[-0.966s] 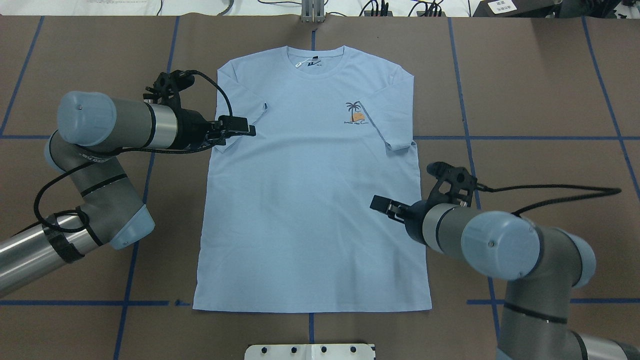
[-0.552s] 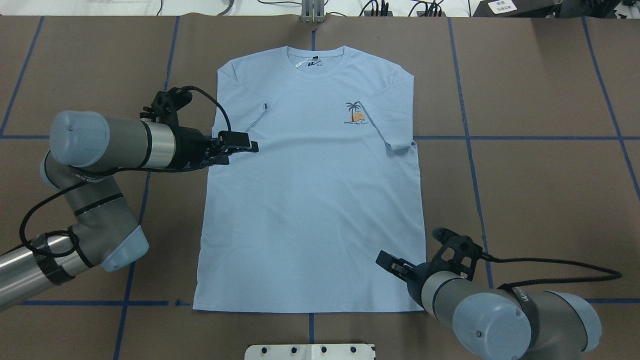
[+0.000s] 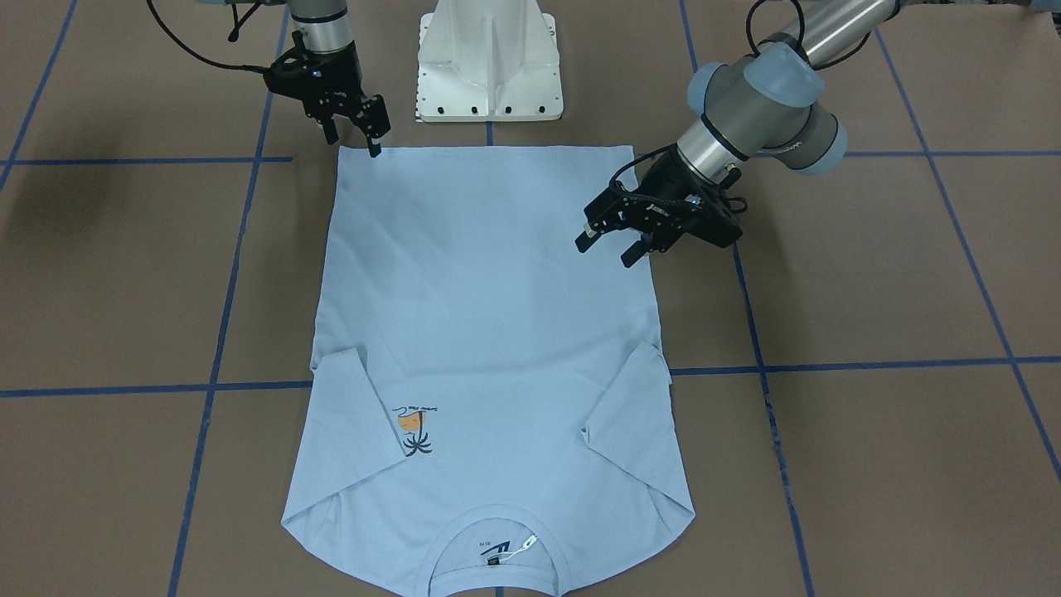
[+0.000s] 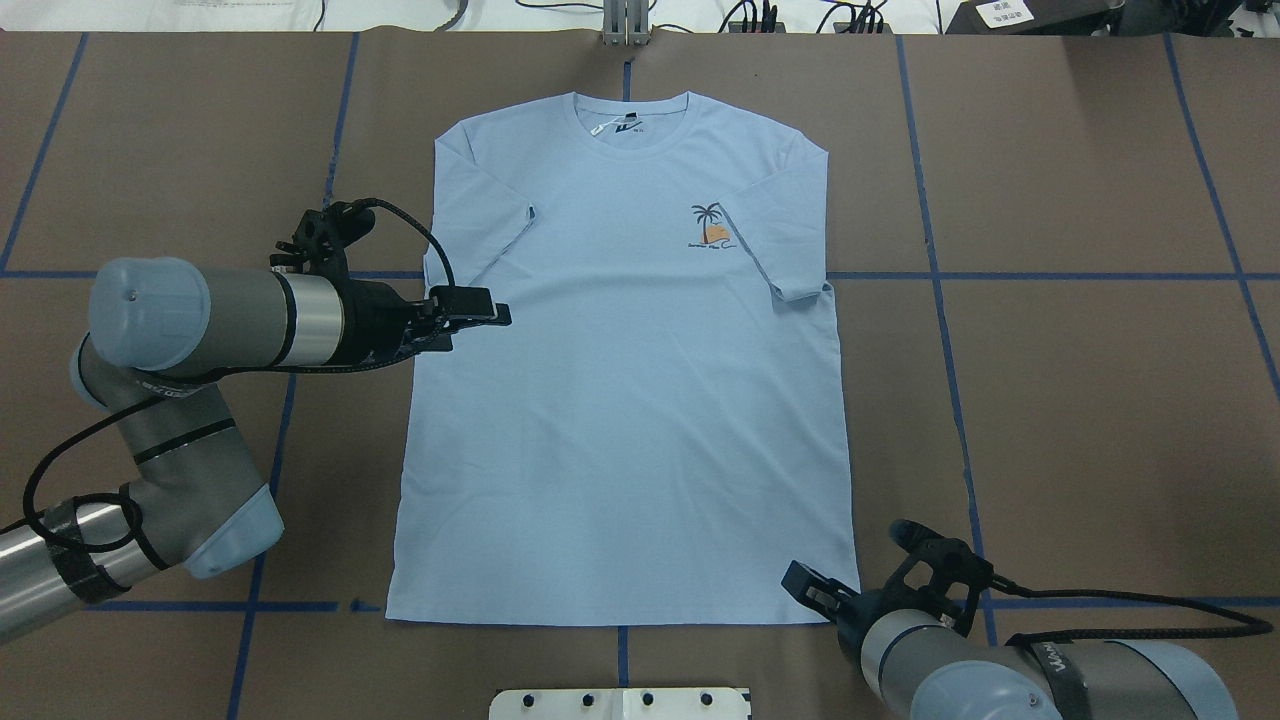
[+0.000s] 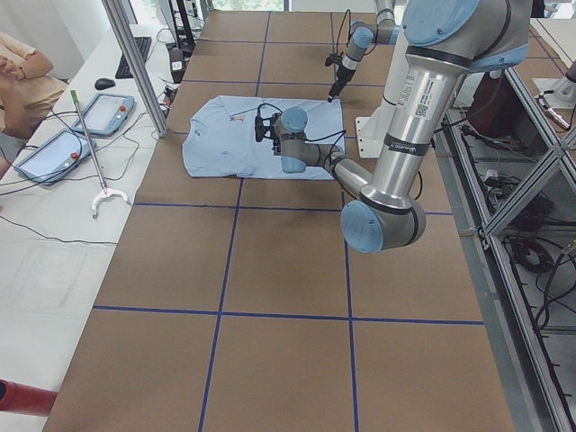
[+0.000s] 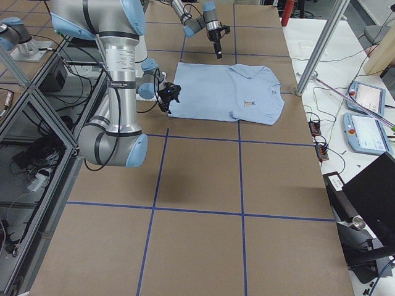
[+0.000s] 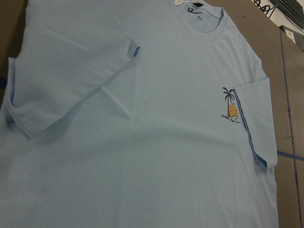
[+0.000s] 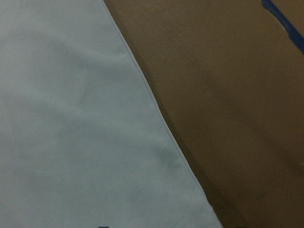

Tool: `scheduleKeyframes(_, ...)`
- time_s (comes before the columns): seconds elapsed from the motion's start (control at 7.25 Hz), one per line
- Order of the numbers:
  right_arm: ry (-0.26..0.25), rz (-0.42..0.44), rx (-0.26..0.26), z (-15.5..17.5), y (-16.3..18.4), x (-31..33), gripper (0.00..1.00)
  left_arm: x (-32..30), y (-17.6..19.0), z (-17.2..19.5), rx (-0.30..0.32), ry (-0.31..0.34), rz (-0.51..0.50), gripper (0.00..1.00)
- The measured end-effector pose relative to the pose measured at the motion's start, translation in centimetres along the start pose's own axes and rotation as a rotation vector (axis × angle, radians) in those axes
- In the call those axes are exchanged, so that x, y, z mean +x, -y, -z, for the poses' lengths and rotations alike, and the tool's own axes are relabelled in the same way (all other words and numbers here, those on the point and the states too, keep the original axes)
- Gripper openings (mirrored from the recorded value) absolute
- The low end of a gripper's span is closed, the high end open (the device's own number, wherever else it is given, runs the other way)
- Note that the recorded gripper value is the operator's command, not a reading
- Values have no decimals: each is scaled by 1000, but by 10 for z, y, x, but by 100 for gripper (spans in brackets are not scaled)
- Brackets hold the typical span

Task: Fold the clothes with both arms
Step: 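Move the right gripper down to the hem corner nearest the robot, then move the left gripper down to the other hem corner nearest the robot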

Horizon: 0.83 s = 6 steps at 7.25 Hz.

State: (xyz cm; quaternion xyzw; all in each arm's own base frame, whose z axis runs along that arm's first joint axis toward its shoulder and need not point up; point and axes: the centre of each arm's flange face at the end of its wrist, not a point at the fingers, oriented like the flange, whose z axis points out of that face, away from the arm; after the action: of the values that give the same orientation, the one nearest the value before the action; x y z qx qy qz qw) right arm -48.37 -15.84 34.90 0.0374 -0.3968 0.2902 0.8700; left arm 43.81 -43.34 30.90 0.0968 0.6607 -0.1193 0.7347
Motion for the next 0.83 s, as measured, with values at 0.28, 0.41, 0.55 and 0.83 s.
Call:
scheduleKeyframes(0.28,-34,2,1,-6,-11,14,80,-1,-5,1,-9,-1,0,99)
scheduleKeyframes(0.41,-40,3,4,-8,-11,17,60,-1,-6,1,-10,0,0,100)
scheduleKeyframes(0.55,-42,3,5,-8,-11,17,49,-2,-7,0,-10,2,0,100)
scheduleKeyframes(0.83,-48,4,8,-10,-11,20,42,-4,-7,-1,-10,5,1,99)
